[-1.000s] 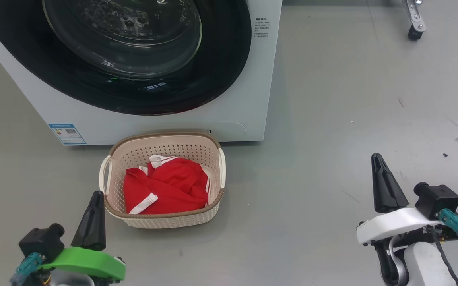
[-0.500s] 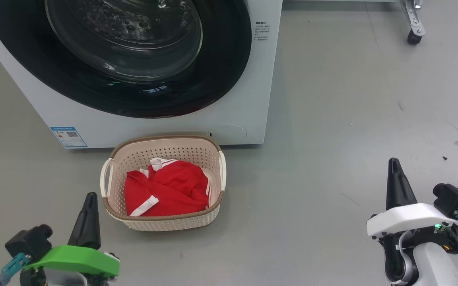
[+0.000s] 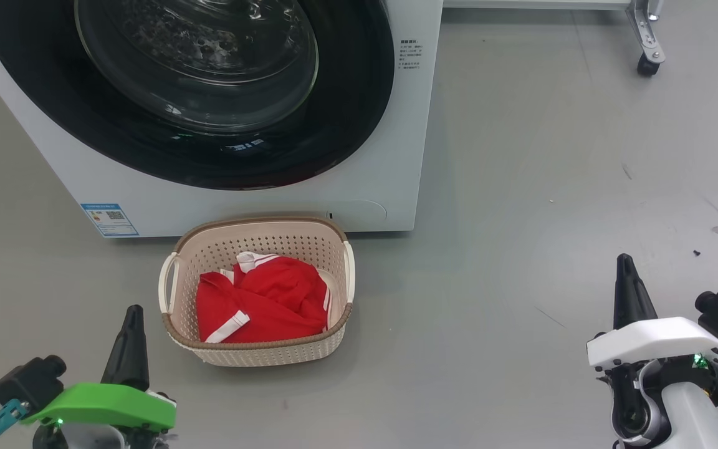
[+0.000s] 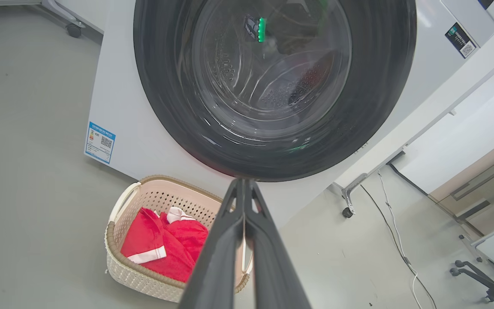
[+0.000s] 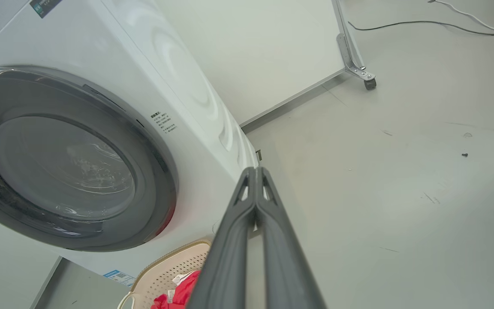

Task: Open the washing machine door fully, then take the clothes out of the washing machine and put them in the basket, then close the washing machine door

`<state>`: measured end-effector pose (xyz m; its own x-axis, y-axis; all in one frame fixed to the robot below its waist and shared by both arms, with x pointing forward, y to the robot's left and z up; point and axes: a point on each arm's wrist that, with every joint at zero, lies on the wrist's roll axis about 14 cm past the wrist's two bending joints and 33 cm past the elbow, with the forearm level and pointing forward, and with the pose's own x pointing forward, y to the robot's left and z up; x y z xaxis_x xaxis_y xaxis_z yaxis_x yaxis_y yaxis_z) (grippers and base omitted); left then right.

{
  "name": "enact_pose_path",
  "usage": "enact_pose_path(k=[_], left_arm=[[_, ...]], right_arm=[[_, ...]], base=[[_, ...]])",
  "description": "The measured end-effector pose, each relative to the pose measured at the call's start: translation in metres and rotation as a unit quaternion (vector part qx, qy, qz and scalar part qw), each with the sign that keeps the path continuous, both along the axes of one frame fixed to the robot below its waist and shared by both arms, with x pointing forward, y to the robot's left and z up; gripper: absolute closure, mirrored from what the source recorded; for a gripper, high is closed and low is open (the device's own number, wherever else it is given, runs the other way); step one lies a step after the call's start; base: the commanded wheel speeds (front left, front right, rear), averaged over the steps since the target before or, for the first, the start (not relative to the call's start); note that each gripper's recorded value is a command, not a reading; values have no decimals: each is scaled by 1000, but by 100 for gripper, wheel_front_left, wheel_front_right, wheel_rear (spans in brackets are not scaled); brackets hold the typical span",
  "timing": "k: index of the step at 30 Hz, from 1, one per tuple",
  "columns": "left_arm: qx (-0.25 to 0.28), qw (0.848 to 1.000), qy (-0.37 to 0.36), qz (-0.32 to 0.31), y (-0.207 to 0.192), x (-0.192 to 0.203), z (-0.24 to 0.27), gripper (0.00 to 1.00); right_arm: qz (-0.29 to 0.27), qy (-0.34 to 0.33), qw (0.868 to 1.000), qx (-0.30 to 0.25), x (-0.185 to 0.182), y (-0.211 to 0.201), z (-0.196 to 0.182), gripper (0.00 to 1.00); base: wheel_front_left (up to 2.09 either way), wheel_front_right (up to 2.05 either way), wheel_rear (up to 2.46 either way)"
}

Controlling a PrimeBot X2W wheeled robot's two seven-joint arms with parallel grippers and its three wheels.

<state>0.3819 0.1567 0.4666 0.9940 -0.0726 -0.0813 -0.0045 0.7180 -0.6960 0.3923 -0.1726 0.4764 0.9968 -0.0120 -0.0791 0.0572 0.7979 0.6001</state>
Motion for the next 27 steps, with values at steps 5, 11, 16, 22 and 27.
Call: enact_pose_path(k=[5,11,16,22,27], left_arm=[[-22,1000,5,4,2,0,0,100],[-48,999,8,13,6,0,1,100],[-70,997,13,16,8,-1,1,100],[-98,995,16,20,10,-1,1,100],[-122,992,19,25,11,-2,1,100]], right_arm=[[-5,2,1000,27,0,-3,0,100],[-10,6,998,60,-1,-6,-1,100],[-14,9,996,87,-2,-7,-1,100],[-19,11,993,120,-2,-10,-1,100],[-23,12,989,147,-3,-12,-1,100]], base=[[0,0,0],[0,0,0],[0,0,0],[0,0,0],[0,0,0]])
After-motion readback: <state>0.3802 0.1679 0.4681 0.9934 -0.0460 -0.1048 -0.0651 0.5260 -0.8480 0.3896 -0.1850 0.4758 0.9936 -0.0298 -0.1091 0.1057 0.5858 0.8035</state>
